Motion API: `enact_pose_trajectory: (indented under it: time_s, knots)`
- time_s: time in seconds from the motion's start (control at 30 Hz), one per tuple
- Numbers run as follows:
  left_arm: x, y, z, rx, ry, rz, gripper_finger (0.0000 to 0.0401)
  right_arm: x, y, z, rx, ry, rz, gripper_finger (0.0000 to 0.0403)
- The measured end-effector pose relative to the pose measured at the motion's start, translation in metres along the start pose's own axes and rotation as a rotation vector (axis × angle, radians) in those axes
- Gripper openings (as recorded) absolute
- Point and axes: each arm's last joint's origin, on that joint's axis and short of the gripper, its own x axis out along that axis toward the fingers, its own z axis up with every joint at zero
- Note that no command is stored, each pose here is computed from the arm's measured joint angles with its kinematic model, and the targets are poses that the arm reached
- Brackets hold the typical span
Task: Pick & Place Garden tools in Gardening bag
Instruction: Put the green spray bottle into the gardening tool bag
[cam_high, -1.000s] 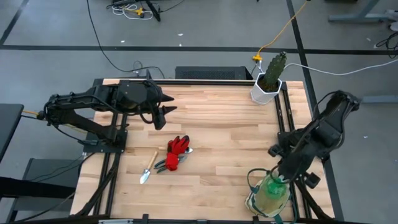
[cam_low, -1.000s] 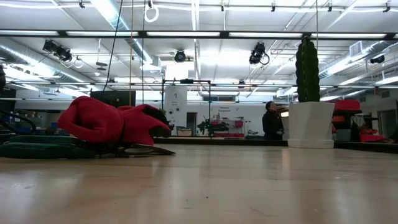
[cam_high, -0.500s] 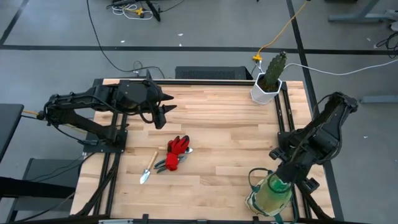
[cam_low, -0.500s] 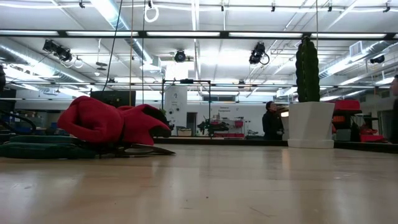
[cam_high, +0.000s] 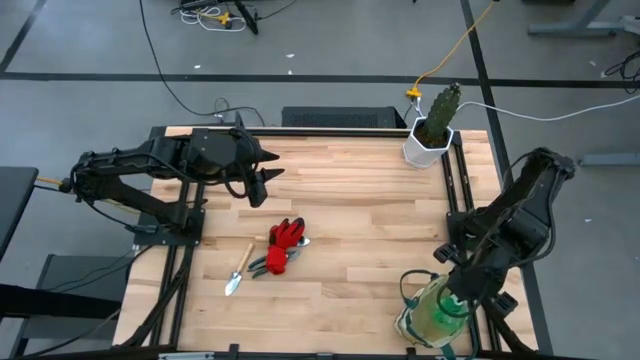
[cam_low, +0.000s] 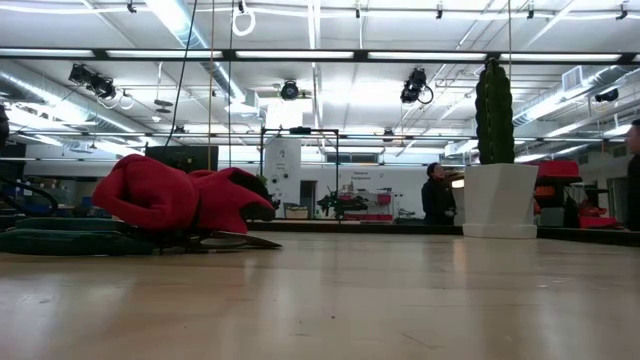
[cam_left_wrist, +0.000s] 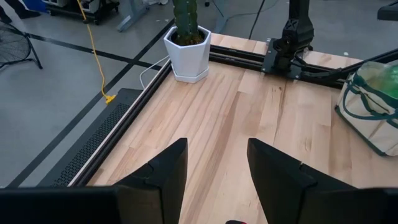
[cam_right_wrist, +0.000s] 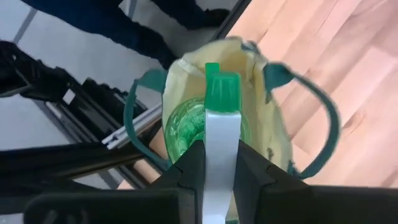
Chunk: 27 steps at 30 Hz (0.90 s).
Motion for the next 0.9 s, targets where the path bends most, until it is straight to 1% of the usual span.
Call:
enact_pose_trajectory:
  time_s: [0.13,0.3,0.47,0.67,0.8,0.9]
  knots:
    - [0.0,0.0,0.0,0.0,0.0,0.0,0.0174,-0.007,0.003,0.009,-0.033,-0.007,-0.043,0.0057]
    - [0.0,0.0,0.0,0.0,0.0,0.0,0.0174,-0.006,0.006,0.021,-0.047,0.028,-0.073,0.0057]
    - [0.0,0.0,0.0,0.0,0.0,0.0,0.0174,0.001,0.008,0.034,-0.075,0.049,-0.093,0.0057]
    - [0.0,0.0,0.0,-0.038,0.0,0.001,0.0174,0.014,0.011,0.052,-0.061,0.063,-0.123,0.0057]
    - [0.0,0.0,0.0,-0.041,-0.003,0.01,0.0174,0.026,0.012,0.063,-0.054,0.084,-0.135,0.0057]
    - [0.0,0.0,0.0,-0.041,-0.003,0.01,0.0174,0.036,0.012,0.07,-0.028,0.106,-0.143,0.0057]
